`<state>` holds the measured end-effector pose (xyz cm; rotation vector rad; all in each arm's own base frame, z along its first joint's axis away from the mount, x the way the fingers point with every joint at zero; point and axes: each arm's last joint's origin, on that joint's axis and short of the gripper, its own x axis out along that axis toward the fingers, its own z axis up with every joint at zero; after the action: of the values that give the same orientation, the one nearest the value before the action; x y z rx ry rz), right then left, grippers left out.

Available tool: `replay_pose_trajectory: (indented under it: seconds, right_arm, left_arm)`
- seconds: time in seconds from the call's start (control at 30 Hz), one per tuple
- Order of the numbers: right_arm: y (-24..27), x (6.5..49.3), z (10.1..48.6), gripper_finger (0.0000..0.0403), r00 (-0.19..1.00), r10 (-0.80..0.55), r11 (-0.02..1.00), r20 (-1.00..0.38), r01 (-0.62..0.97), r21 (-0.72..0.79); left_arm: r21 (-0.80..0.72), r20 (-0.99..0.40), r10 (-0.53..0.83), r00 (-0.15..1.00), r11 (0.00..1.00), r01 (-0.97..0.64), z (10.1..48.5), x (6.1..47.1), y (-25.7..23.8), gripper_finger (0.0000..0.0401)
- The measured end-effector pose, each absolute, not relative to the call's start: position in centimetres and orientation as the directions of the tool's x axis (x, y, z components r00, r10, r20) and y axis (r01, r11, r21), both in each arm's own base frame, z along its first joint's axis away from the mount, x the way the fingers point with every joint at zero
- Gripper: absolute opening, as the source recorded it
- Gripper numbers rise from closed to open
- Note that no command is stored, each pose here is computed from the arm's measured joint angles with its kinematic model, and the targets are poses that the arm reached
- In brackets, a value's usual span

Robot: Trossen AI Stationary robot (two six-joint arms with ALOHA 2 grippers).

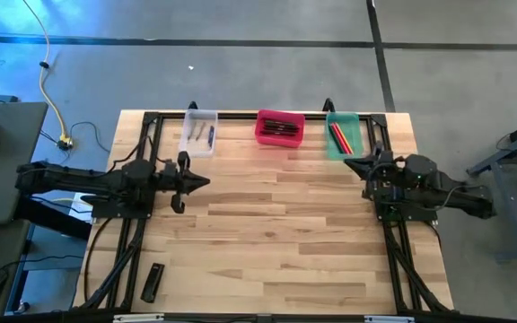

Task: Sort crayons/erasers/pens/pencils in bins
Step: Return to Home Position

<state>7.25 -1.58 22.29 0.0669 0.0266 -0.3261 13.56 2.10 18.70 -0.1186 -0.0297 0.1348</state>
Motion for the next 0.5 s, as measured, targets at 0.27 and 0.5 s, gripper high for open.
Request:
replay_pose_trajectory:
  seconds: [0.27, 0.5]
  right_arm:
    - [-1.7, 8.1, 20.9, 0.0, 0.949, -0.313, 0.946, 0.027, 0.309, 0.097]
    - [-1.7, 8.4, 20.6, 0.0, 0.947, -0.311, 0.949, 0.079, 0.305, 0.08]
  left_arm:
    - [-0.077, 0.042, 0.164, 0.986, 0.984, -0.16, 19.0, 12.2, 2.7, 0.0]
    - [-0.065, 0.077, 0.184, 0.98, 0.982, -0.179, 19.3, 10.2, 3.0, 0.0]
